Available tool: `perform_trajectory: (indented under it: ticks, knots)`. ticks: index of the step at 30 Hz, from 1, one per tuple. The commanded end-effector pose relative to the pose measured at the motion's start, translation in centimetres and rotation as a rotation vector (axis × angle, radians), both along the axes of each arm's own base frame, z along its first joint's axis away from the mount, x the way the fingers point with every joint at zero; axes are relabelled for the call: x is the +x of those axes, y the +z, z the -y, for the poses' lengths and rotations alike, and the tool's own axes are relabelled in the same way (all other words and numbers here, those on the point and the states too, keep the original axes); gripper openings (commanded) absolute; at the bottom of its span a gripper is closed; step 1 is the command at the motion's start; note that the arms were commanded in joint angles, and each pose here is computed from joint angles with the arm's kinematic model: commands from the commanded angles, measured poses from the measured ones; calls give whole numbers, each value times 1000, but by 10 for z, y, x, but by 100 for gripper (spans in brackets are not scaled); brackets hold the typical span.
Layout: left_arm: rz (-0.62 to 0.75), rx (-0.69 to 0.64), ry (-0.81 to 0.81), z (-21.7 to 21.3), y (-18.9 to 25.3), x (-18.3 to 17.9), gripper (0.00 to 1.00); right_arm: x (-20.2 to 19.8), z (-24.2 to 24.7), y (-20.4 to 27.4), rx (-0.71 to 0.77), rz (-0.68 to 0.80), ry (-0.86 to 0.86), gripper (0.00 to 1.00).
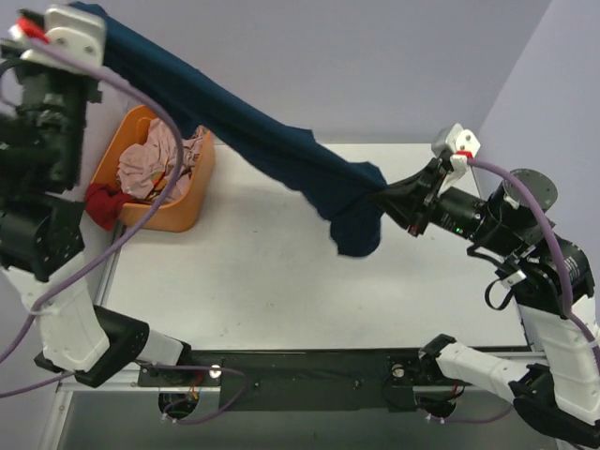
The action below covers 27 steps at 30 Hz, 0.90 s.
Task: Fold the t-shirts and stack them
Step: Flatten out the tshirt
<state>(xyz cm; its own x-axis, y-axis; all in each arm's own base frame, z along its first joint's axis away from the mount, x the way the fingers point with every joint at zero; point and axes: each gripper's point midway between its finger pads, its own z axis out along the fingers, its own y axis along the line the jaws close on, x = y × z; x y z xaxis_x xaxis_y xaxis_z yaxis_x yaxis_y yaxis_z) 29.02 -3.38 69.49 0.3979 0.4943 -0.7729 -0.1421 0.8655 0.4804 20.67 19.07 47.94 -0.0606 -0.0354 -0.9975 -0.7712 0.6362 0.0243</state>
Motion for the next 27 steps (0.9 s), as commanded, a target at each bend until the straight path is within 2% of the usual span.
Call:
perform_trajectory:
  ticks: [1,4,8,10,11,12,15,16,18,19,20,21,22,24,27]
  knots:
    - [104,35,92,-9,24,3,0,-28,-33,-6,63,-26,111,0]
    - [29,74,-8,27,-4,45,0,-24,-40,-39,67,-120,51,0]
    - [-107,107,-99,81,-65,119,0,2,-40,-95,73,-299,-138,0]
    - [-215,133,-135,118,-120,175,0,20,-30,-133,80,-386,-297,0]
    - [-237,139,-151,132,-133,185,0,23,-30,-139,105,-409,-324,0]
    - [-294,166,-163,151,-167,213,0,27,-25,-162,101,-452,-379,0]
    - [-418,246,-205,201,-240,251,0,35,-9,-207,130,-551,-524,0]
    - [-490,276,-212,215,-278,267,0,42,7,-231,126,-587,-606,0]
    - [-625,291,-251,238,-335,275,33,50,31,-266,184,-699,-702,0]
    - [-685,280,-278,243,-346,267,62,51,38,-279,214,-745,-730,0]
    - [-739,273,-342,254,-362,260,71,54,56,-301,219,-781,-787,0]
    - [-820,254,-388,260,-378,247,86,56,65,-310,223,-793,-818,0]
    - [-828,243,-475,268,-368,231,87,55,80,-329,211,-824,-872,0]
    - [-937,272,-560,271,-388,195,89,55,100,-351,200,-868,-931,0]
    - [-1023,382,-681,265,-398,128,90,51,108,-375,187,-950,-929,0]
